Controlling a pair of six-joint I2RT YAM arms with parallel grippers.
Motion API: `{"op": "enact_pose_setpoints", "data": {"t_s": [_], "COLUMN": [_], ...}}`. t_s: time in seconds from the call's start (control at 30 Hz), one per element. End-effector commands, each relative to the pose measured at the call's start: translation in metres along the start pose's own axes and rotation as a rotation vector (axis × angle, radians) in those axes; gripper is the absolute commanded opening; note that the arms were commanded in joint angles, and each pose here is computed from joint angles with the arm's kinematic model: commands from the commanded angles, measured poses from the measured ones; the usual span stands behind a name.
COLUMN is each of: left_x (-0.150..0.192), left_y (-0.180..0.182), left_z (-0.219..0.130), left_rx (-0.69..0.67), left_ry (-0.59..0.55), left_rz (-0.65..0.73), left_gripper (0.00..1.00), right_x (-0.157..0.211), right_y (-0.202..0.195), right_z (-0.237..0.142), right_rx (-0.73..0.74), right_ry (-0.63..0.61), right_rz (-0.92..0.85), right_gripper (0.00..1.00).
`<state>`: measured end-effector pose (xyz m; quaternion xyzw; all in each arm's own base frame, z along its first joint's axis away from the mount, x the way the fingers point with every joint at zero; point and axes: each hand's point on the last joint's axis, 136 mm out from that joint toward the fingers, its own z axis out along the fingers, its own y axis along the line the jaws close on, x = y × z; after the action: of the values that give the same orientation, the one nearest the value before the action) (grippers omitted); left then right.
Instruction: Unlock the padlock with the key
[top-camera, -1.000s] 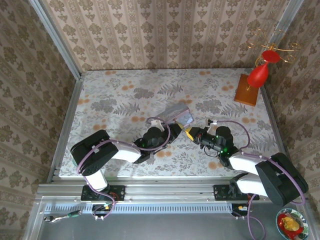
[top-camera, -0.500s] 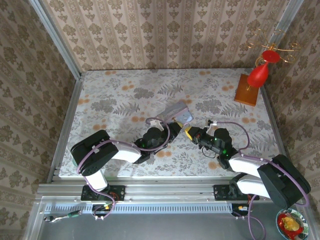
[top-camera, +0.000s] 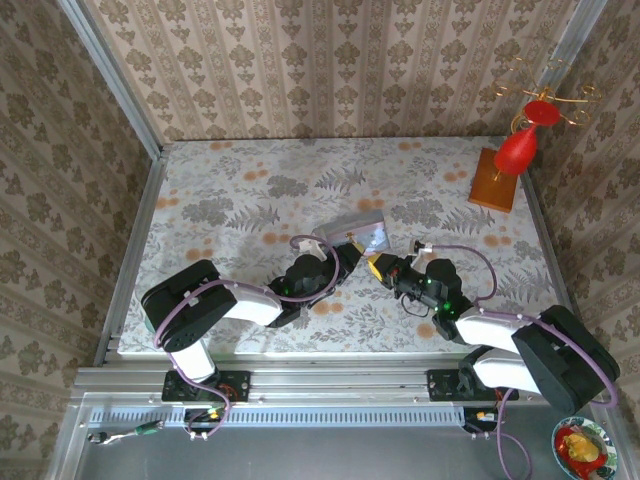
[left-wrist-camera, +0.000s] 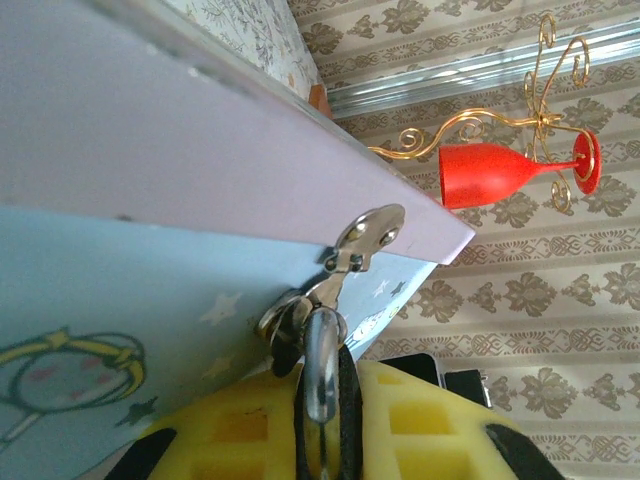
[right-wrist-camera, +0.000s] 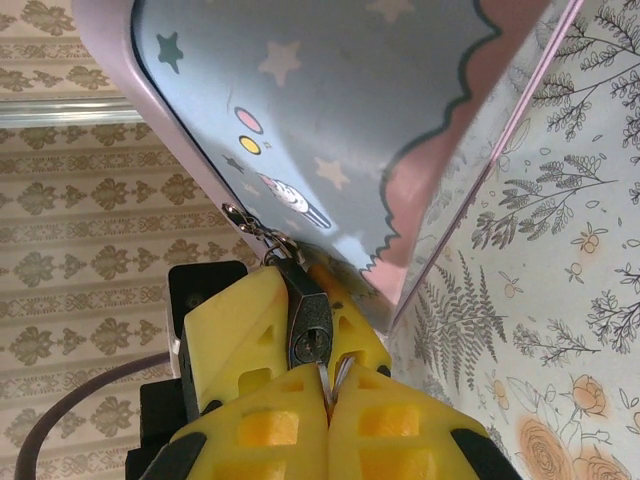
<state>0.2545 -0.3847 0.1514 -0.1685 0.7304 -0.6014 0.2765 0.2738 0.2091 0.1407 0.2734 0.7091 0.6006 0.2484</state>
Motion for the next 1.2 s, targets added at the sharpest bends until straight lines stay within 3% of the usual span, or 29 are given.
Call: {"op": "enact_pose_setpoints", "data": {"t_s": [0.0,0.43,1.17], "left_x": [0.041,0.046,0.064], "left_y": [-0.086,-0.090,-0.093], "left_z": [-0.006,-0.004,-0.005], "left_rx": [0.286,0.301,0.302], "left_ry": [0.155,0.159,0.221], "left_rz": [-0.031,-0.056,-0.072], "left_gripper": [0.00,0.00,0.00], "right_x": [0.023,0.020,0.019], "right_y": [0.021,0.015,0.020], "right_z": [0.002,-0.008,0.013], "right_rx": [-0.085,-0.079,-0.075], "right_ry": [0.080,0.004,0.129], "right_rz": [-0.015,-0.034,-0.123], "right_gripper": [0.00,0.00,0.00]}}
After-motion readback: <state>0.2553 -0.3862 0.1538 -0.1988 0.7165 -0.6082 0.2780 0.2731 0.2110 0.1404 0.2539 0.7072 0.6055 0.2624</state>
